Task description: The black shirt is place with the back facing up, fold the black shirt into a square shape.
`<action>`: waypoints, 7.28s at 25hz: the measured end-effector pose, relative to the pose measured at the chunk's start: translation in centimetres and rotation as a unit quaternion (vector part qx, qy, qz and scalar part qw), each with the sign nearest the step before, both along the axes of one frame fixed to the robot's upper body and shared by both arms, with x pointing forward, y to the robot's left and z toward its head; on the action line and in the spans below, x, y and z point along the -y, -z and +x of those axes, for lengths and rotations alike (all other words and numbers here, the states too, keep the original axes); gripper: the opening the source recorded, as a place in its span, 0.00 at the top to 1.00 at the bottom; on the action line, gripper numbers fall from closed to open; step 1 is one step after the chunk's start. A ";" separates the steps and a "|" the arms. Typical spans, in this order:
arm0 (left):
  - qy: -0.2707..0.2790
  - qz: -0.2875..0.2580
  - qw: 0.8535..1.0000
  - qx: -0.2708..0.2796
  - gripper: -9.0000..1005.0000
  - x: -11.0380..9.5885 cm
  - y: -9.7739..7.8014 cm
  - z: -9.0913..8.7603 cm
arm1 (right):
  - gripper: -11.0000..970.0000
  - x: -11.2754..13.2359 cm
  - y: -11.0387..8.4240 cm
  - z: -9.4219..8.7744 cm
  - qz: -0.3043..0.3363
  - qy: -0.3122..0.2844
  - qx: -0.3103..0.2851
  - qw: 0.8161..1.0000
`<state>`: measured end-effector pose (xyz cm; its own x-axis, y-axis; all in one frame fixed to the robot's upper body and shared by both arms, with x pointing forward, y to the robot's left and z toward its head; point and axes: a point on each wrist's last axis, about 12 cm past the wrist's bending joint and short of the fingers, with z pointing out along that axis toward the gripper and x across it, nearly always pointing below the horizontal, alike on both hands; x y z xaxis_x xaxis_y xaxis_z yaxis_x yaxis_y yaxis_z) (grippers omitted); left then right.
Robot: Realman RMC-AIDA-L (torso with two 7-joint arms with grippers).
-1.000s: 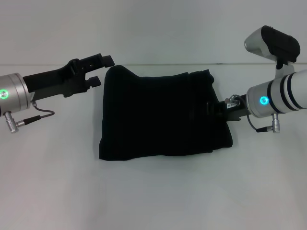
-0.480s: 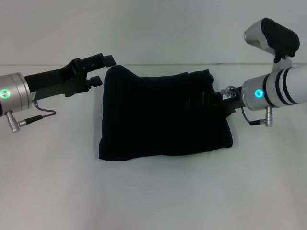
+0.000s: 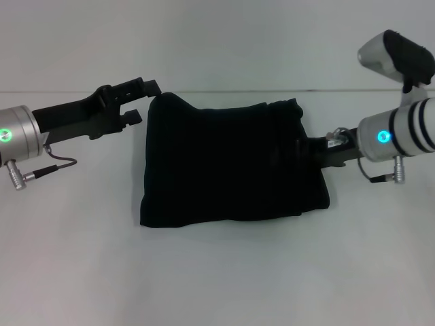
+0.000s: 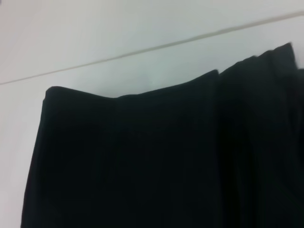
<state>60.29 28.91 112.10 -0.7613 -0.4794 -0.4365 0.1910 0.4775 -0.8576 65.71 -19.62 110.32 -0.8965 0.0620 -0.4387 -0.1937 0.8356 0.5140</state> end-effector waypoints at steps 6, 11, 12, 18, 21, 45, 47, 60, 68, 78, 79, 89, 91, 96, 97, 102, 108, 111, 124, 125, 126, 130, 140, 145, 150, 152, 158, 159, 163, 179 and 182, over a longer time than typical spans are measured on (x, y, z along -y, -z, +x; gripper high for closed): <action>-0.001 0.000 1.000 -0.001 0.09 0.0 0.0 0.0 | 0.36 1.2 -0.4 0.0 0.003 0.009 0.000 1.000; 0.000 0.000 1.000 0.000 0.09 0.1 0.0 0.1 | 0.36 0.7 0.0 -0.1 0.004 0.012 0.004 1.000; 0.000 0.000 1.000 0.001 0.09 0.2 -0.1 0.2 | 0.36 0.5 0.0 -0.1 0.005 0.011 0.005 1.000; -0.001 0.000 1.000 0.001 0.09 0.2 -0.1 0.2 | 0.36 -0.4 -0.2 0.1 0.005 0.010 0.013 1.000; -0.001 0.000 1.000 0.001 0.09 0.2 -0.1 0.2 | 0.36 -0.7 0.3 0.1 -0.002 0.015 0.014 1.000; -0.010 0.001 1.000 0.003 0.09 -0.2 -0.2 0.3 | 0.37 -3.1 1.7 0.1 -0.022 0.013 0.035 0.999; -0.011 0.000 1.000 0.003 0.09 -0.2 -0.2 0.3 | 0.37 -3.0 1.9 0.0 -0.027 0.014 0.034 0.999; -0.015 0.001 1.000 0.004 0.09 -0.2 -0.2 0.5 | 0.38 -2.8 2.0 -0.1 -0.026 0.015 0.030 0.999; -0.016 0.002 1.000 0.005 0.09 -0.2 -0.3 0.6 | 0.44 -3.2 1.9 -0.1 -0.033 0.002 0.030 0.999; -0.018 0.001 1.000 0.006 0.09 -0.3 -0.4 0.6 | 0.70 -2.9 1.8 -0.1 -0.031 0.007 0.027 0.999; -0.018 0.001 1.000 0.006 0.09 -0.3 -0.4 0.6 | 0.75 -2.8 1.8 -0.1 -0.030 0.007 0.027 0.999; -0.018 -0.001 1.000 0.004 0.09 -0.3 -0.2 0.4 | 0.92 -2.1 1.1 0.3 -0.024 0.007 0.029 0.999; -0.017 -0.001 1.000 0.003 0.09 -0.3 -0.2 0.4 | 0.92 -1.7 0.6 0.4 -0.019 0.007 0.030 0.999; -0.017 -0.002 1.000 0.003 0.09 -0.3 -0.1 0.3 | 0.92 -0.8 -0.6 0.7 -0.010 0.008 0.032 0.999; -0.016 -0.002 1.000 0.003 0.09 -0.3 -0.1 0.3 | 0.92 -0.7 -0.8 0.8 -0.009 0.008 0.032 0.999; -0.016 -0.002 1.000 0.003 0.09 -0.3 -0.1 0.3 | 0.92 -0.5 -1.9 1.2 -0.007 0.004 0.042 0.999; -0.016 -0.002 1.000 0.005 0.09 -0.3 -0.3 0.4 | 0.92 -0.6 -3.0 1.5 -0.008 0.000 0.047 0.999; -0.018 -0.004 1.000 0.006 0.09 -0.4 -0.3 0.4 | 0.92 -0.5 -3.3 1.5 -0.012 -0.005 0.043 0.999; -0.020 -0.004 1.000 0.006 0.09 -0.5 -0.3 0.4 | 0.92 0.7 -4.4 2.0 -0.049 0.006 0.061 0.997; -0.020 -0.004 1.000 0.006 0.09 -0.5 -0.3 0.4 | 0.92 0.7 -4.4 2.0 -0.050 0.007 0.062 0.997; -0.020 -0.004 1.000 0.006 0.09 -0.5 -0.3 0.4 | 0.92 0.8 -4.5 2.1 -0.050 0.007 0.063 0.997; -0.018 -0.005 1.000 0.006 0.09 -0.4 -0.3 0.3 | 0.92 1.1 -4.3 2.0 -0.056 0.009 0.059 0.997; -0.015 -0.008 1.000 0.005 0.09 -0.1 -0.2 0.4 | 0.91 2.2 -2.0 1.4 -0.079 0.024 0.032 0.996; -0.014 -0.010 1.000 0.004 0.09 0.1 -0.2 0.3 | 0.91 2.5 -1.4 1.4 -0.090 0.034 0.036 0.995; -0.015 -0.010 1.000 0.003 0.09 0.0 -0.1 0.3 | 0.91 2.2 -1.9 1.7 -0.090 0.029 0.045 0.994; -0.016 -0.010 1.000 0.003 0.09 0.0 -0.1 0.2 | 0.91 1.8 -2.8 1.9 -0.088 0.020 0.055 0.994; -0.014 -0.010 1.000 0.004 0.09 0.1 -0.2 0.3 | 0.90 1.2 -5.5 2.2 -0.095 -0.004 0.075 0.993; -0.014 -0.010 1.000 0.004 0.09 0.1 -0.2 0.4 | 0.90 1.3 -5.9 2.3 -0.104 -0.004 0.078 0.992; -0.013 -0.010 1.000 0.005 0.09 0.2 -0.3 0.5 | 0.90 1.4 -6.8 2.4 -0.126 0.000 0.089 0.988; -0.015 -0.010 1.000 0.005 0.09 0.2 -0.3 0.5 | 0.89 2.9 -1.8 1.8 -0.146 0.036 0.048 0.988; -0.014 -0.010 1.000 0.006 0.09 0.2 -0.3 0.5 | 0.89 3.3 -1.7 1.8 -0.147 0.039 0.043 0.987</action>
